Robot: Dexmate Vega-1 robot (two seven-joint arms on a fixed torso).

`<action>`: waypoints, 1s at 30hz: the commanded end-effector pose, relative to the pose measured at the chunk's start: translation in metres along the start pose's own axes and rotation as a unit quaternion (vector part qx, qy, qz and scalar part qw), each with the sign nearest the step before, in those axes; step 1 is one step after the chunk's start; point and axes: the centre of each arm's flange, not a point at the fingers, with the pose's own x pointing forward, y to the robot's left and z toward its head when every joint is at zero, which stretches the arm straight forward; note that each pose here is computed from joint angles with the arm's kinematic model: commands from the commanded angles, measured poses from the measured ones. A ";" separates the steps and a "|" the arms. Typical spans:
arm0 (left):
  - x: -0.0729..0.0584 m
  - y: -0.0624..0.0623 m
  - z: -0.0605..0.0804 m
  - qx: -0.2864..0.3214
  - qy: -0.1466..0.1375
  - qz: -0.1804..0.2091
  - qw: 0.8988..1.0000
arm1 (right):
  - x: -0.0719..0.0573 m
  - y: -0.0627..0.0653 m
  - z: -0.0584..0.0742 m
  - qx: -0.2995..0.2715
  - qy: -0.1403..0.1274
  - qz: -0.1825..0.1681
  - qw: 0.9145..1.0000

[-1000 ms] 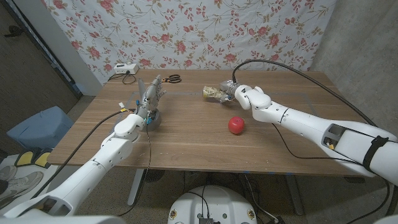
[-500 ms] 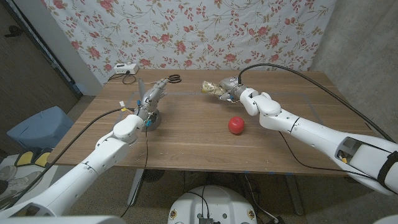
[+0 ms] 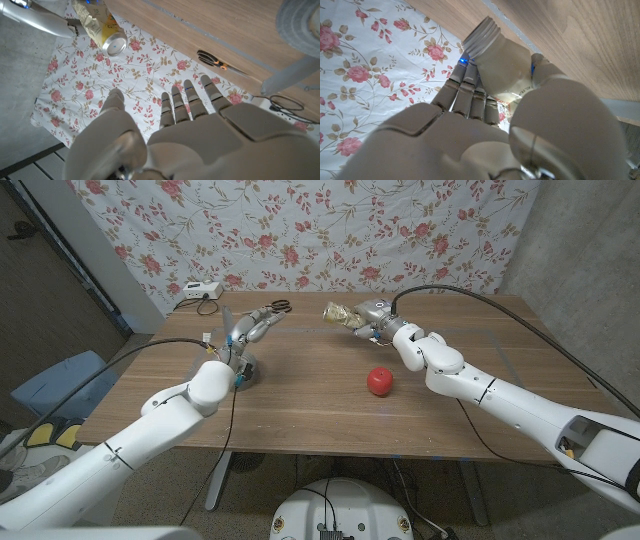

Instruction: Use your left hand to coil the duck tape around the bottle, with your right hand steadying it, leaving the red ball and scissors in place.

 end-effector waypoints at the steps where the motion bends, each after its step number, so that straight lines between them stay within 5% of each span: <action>1: -0.042 0.017 0.010 0.245 0.147 0.068 0.956 | -0.010 -0.010 0.002 0.006 -0.015 -0.032 0.999; 6: -0.049 0.016 0.017 0.301 0.180 0.059 0.935 | -0.010 -0.011 0.004 0.008 -0.021 -0.037 0.999; 11: -0.051 0.018 0.020 0.340 0.169 0.053 0.924 | -0.011 -0.012 0.005 0.009 -0.026 -0.042 0.999; 20: -0.050 0.018 0.020 0.418 0.264 0.030 0.869 | -0.010 -0.013 0.006 0.011 -0.030 -0.044 0.999; 28: -0.051 0.015 0.019 0.441 0.296 0.020 0.847 | -0.008 -0.013 0.006 0.014 -0.034 -0.040 0.999; 30: -0.051 0.013 0.022 0.462 0.306 0.022 0.832 | -0.008 -0.014 0.004 0.015 -0.033 -0.043 0.998</action>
